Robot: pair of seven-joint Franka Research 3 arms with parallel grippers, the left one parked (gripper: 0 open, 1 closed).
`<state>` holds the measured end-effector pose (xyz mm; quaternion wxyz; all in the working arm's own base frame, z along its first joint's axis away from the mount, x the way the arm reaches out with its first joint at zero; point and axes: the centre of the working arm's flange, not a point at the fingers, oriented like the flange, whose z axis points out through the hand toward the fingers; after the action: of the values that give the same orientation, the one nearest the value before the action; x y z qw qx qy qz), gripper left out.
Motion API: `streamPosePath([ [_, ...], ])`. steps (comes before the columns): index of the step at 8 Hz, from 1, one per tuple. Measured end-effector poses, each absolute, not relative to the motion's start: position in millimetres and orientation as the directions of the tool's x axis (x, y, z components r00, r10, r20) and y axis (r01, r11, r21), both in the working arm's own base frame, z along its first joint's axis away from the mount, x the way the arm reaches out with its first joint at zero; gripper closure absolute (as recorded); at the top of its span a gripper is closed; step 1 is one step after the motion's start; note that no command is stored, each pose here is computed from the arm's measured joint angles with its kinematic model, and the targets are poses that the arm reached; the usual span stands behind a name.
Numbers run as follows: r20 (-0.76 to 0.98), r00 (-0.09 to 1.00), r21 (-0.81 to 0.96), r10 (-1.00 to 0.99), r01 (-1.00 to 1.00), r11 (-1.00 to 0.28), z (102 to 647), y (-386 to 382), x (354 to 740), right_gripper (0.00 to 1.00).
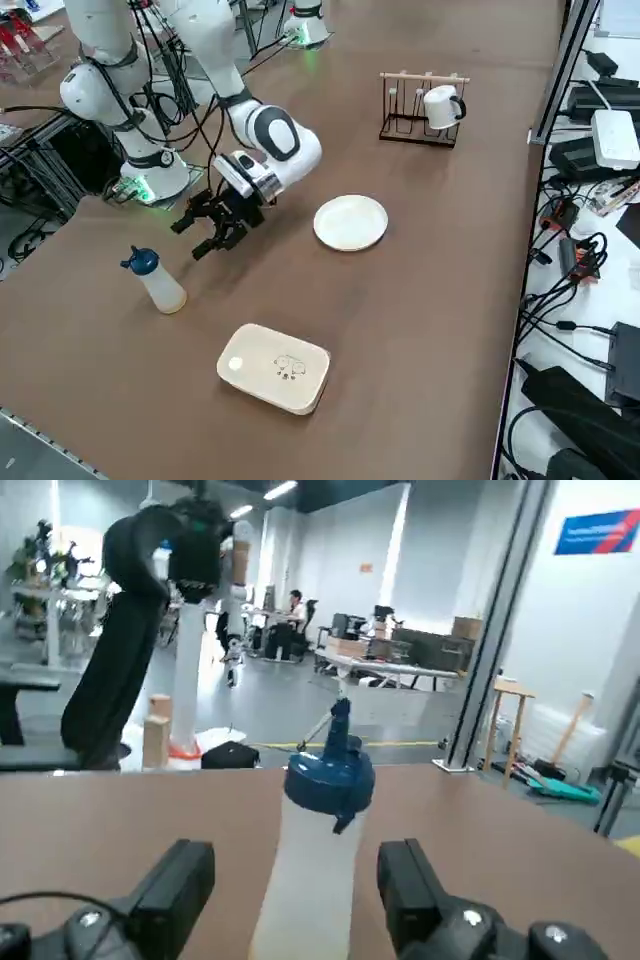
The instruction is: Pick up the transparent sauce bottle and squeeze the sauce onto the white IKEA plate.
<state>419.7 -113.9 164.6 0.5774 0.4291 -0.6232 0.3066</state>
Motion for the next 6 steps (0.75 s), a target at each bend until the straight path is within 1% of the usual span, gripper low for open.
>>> streamPosePath([
  [1, 0.987, 0.014, 0.086, -0.159, -0.885, 0.458, 157.0, -121.3, 416.4, 0.0],
  [2, 0.989, 0.016, 0.084, -0.148, -0.877, 0.472, 150.2, -131.8, 411.9, 0.0],
  [6, 0.99, 0.073, 0.123, -0.123, -0.869, 0.48, 112.1, -176.9, 389.1, 0.0],
])
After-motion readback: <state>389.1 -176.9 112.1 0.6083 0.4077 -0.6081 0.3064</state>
